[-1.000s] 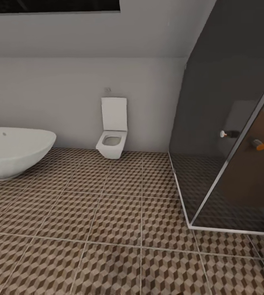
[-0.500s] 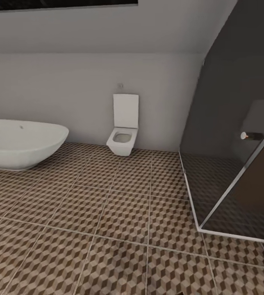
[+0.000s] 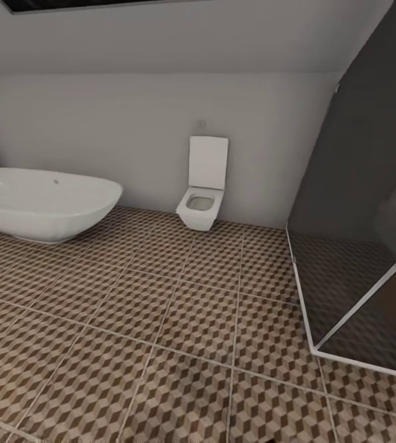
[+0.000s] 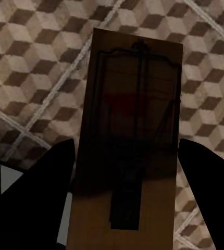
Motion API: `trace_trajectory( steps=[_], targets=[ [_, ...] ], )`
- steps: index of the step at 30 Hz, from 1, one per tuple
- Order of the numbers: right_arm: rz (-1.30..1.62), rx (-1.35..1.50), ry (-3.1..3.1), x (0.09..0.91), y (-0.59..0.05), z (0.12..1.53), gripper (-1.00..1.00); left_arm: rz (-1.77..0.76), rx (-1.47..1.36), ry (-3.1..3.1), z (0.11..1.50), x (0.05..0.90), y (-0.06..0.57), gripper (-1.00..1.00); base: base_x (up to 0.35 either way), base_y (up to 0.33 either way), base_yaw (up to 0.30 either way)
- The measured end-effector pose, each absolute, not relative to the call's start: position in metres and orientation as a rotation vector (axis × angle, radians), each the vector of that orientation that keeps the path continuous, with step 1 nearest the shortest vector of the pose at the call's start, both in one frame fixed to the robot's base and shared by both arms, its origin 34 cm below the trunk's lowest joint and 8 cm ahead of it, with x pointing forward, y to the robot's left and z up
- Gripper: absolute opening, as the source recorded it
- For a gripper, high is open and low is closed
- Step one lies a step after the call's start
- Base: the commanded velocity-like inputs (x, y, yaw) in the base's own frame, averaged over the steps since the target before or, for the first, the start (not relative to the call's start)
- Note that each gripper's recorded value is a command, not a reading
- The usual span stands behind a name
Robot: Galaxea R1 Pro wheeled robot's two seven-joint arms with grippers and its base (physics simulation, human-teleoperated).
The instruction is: Take the four mousetraps from the cabinet in the bathroom and place them on the bathroom floor. Make sure all four end up on the same floor surface, and ensure that at least two of them are either under or directly next to the same bathroom sink.
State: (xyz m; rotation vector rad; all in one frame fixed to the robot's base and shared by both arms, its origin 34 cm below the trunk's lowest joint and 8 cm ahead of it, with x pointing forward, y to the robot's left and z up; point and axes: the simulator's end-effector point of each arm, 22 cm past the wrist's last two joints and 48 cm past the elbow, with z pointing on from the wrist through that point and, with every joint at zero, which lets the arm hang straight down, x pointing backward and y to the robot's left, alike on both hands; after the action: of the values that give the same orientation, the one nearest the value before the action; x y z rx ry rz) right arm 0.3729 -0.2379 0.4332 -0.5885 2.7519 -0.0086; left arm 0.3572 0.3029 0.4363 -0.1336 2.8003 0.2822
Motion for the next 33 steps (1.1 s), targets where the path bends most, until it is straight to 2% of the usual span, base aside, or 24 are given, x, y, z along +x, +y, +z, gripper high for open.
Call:
trace_trajectory(
  steps=[14, 23, 33],
  targets=[
    [-0.007, -0.590, 2.753, 0.3721, -0.2377, 0.4325, -1.00, 0.283, -0.133, 2.803, 0.4357, 0.3560, 0.3030, -1.00, 0.000, 0.000, 0.276],
    [-0.009, -0.589, 2.754, 0.3721, -0.2389, 0.4325, -1.00, 0.283, -0.133, 2.803, 0.4356, 0.3561, 0.3029, -1.00, 0.000, 0.000, 0.082],
    [-0.009, -0.589, 2.752, 0.3725, -0.2387, 0.4327, -1.00, 0.282, -0.133, 2.803, 0.4356, 0.3560, 0.3026, -1.00, 0.000, 0.000, 0.258]
  ],
)
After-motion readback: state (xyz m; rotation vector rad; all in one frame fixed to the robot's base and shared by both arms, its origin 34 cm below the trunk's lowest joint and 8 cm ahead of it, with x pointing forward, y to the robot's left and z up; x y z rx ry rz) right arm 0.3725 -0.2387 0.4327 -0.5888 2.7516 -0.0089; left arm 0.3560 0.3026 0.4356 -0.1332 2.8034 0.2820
